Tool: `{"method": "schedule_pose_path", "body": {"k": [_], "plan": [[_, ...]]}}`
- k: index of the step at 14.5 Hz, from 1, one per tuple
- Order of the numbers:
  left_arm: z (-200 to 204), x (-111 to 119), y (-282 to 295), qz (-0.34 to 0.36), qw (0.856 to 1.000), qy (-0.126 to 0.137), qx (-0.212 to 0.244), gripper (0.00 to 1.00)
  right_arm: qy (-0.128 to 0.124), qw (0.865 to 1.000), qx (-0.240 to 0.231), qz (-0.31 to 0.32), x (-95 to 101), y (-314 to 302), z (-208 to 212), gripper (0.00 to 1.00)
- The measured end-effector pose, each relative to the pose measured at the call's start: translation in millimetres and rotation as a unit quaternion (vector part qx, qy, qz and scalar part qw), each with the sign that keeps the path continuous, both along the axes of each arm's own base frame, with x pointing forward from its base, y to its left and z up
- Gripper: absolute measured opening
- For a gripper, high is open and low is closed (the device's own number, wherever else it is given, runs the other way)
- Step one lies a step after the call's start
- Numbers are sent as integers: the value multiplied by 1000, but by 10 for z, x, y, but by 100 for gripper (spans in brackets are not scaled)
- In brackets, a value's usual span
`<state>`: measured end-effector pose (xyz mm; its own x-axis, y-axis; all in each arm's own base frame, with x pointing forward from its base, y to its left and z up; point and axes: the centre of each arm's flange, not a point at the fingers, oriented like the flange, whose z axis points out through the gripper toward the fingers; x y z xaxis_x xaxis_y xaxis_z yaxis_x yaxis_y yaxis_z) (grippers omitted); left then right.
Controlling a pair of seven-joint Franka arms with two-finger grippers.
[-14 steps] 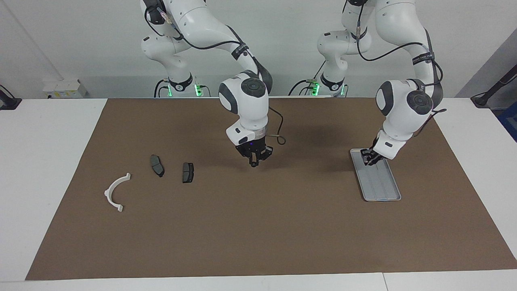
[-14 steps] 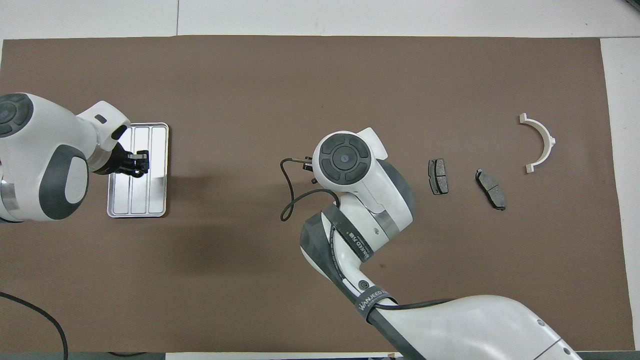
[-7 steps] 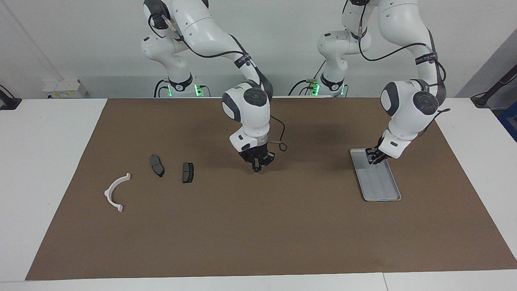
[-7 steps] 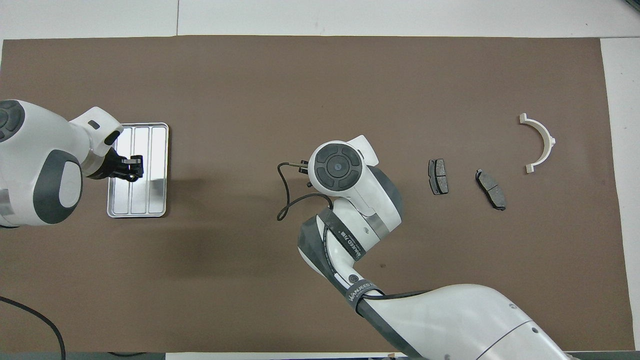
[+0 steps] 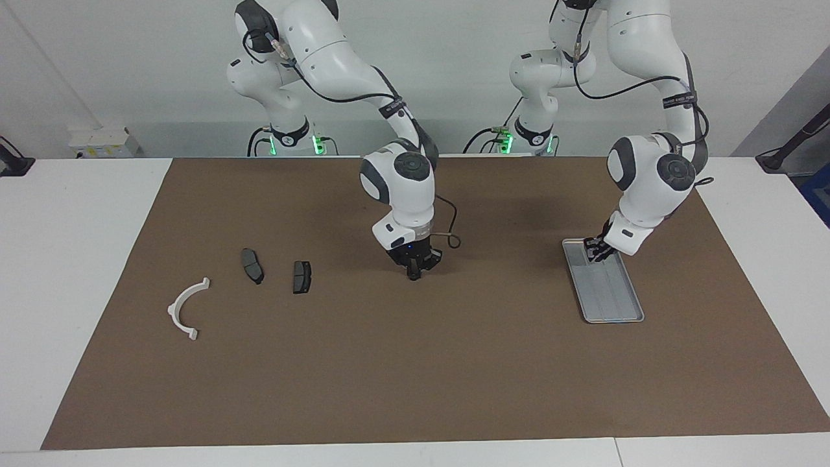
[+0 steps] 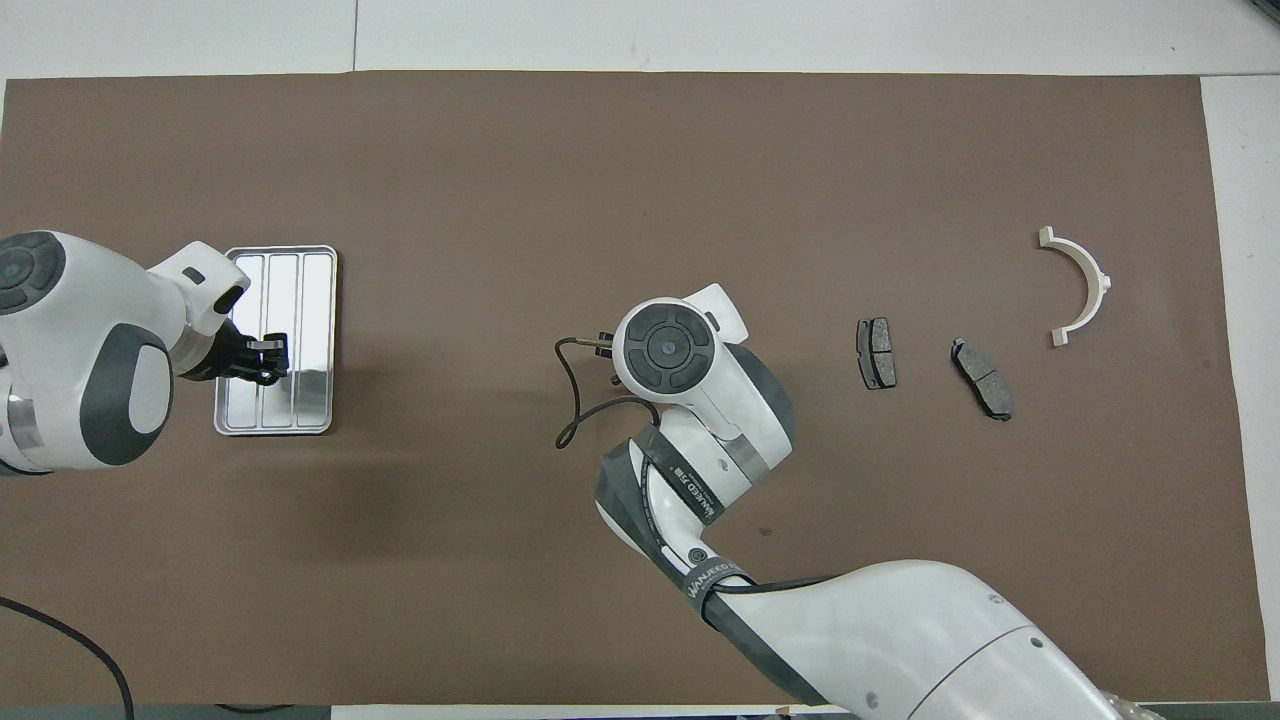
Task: Pick bearing gear from pile to tray
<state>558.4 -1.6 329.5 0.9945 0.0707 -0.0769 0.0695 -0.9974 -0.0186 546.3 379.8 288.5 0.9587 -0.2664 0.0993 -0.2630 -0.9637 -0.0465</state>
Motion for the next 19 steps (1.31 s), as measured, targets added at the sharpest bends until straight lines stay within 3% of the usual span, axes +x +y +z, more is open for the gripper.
{"method": "schedule_pose_path", "body": {"k": [5, 9, 12, 15, 19], "plan": [[-37, -16, -30, -2, 1000, 2, 0, 35, 3, 1000, -4, -4, 48, -25, 86, 79], [-135, -65, -51, -2, 1000, 4, -1, 35, -16, 1000, -3, 0, 404, -394, 673, 80], [-178, -88, -52, -3, 1000, 4, -1, 35, -37, 997, -14, 65, 780, -1199, 1072, 79], [-236, -121, -54, -3, 1000, 3, -1, 35, -37, 987, -39, 151, 1074, -2208, 1221, 80], [-297, -157, -56, -3, 1000, -1, -2, 35, -13, 974, -51, 222, 1122, -3287, 1497, 80]]}}
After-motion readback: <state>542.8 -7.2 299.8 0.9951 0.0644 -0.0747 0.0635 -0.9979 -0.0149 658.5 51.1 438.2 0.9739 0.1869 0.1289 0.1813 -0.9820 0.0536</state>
